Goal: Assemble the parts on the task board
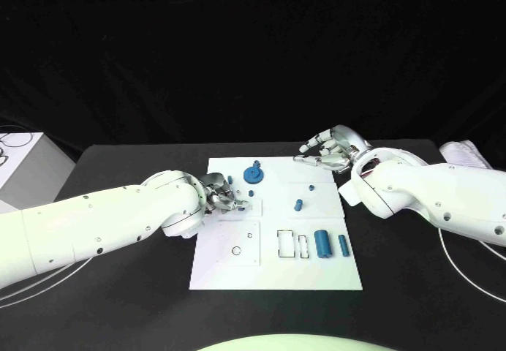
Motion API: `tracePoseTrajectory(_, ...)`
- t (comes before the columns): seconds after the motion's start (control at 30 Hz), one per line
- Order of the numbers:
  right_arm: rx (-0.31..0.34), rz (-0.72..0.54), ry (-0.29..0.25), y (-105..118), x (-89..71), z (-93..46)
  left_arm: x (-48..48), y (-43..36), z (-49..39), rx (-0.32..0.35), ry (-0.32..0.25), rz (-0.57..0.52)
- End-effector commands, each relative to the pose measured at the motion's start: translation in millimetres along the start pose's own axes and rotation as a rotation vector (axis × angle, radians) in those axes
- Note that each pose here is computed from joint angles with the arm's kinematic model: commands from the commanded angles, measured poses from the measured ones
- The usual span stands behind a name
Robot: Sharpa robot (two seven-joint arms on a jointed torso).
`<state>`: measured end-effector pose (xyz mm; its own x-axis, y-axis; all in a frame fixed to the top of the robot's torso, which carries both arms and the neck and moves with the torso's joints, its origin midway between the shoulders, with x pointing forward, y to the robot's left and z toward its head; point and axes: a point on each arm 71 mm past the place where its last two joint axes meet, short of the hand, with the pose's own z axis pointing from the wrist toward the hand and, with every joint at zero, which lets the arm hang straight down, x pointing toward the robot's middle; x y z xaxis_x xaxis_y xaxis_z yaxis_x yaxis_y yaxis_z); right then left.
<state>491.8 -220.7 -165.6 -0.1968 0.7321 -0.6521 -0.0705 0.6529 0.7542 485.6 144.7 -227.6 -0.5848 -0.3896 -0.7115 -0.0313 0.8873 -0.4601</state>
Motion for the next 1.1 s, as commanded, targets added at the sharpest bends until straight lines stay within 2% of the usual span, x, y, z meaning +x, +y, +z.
tracePoseTrajectory(0.03, -0.021, -0.009, 0.005, 1.5, 0.7, -0.1, 2.2, -2.8, 0.5, 0.016, -0.005, 0.011)
tracePoseTrajectory(0.6, -0.022, -0.010, 0.007, 1.6, 1.0, -0.2, 6.1, -5.6, 3.8, 0.011, 0.039, 0.035)
tracePoseTrajectory(1.1, -0.022, -0.011, 0.007, 1.5, 0.8, -0.2, 7.7, -6.5, 3.0, 0.010, 0.044, 0.019)
